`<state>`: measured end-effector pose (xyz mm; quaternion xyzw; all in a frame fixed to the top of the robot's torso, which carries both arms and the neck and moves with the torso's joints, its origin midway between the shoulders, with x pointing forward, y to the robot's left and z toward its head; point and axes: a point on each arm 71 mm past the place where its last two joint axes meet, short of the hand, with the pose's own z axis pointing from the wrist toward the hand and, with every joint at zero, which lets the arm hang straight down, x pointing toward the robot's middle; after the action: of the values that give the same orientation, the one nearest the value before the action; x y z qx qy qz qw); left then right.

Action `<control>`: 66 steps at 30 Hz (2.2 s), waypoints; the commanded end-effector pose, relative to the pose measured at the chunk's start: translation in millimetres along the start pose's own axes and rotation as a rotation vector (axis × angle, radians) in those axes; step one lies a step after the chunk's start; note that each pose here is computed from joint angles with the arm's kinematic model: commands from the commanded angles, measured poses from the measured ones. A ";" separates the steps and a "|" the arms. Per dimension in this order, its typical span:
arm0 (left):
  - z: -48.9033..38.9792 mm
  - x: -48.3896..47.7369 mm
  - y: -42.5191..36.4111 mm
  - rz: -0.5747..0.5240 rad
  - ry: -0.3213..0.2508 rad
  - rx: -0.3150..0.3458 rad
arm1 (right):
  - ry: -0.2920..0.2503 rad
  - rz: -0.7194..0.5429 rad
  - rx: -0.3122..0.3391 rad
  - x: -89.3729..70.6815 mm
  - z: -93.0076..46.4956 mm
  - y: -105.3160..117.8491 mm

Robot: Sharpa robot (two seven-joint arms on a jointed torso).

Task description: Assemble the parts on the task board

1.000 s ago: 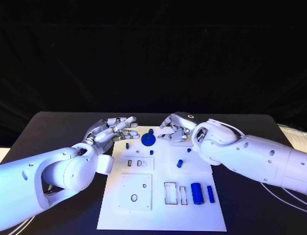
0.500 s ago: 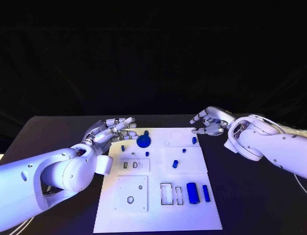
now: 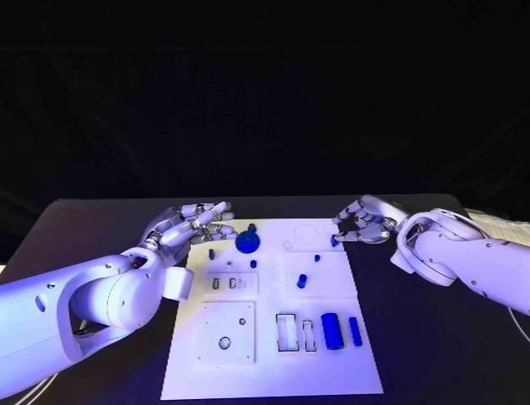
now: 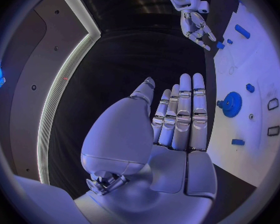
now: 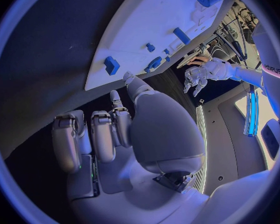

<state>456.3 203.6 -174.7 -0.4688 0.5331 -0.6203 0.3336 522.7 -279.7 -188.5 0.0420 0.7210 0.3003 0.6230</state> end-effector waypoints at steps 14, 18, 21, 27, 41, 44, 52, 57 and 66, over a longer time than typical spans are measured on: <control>0.3 1.3 -0.2 -0.010 0.019 0.006 | 0.042 -0.017 0.003 15.5 2.3 -6.9; 0.3 1.2 -0.2 -0.010 0.019 0.006 | 0.046 -0.022 0.007 19.5 4.5 -7.6; 0.3 1.1 0.0 -0.010 0.019 0.006 | 0.050 -0.024 0.009 22.0 6.0 -7.5; 0.3 0.8 0.2 -0.010 0.018 0.005 | 0.057 -0.026 0.008 25.5 7.7 -7.2; 0.5 1.1 0.5 -0.011 0.020 0.002 | 0.068 -0.030 0.022 28.4 8.6 -11.3; 0.5 0.8 0.5 -0.010 0.019 0.002 | 0.067 -0.031 0.025 28.1 8.4 -12.4; 0.4 0.5 0.5 -0.010 0.017 0.002 | 0.062 -0.032 0.021 27.9 8.6 -11.9; 0.4 0.2 0.4 -0.009 0.016 0.002 | 0.041 -0.023 0.005 27.1 9.0 -8.9; 0.5 0.2 0.5 -0.009 0.016 0.002 | 0.013 -0.013 -0.004 26.9 10.8 -4.3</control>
<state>457.1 205.1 -176.1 -0.4701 0.5336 -0.6189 0.3335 528.2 -268.9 -215.9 0.0347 0.7322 0.2941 0.6133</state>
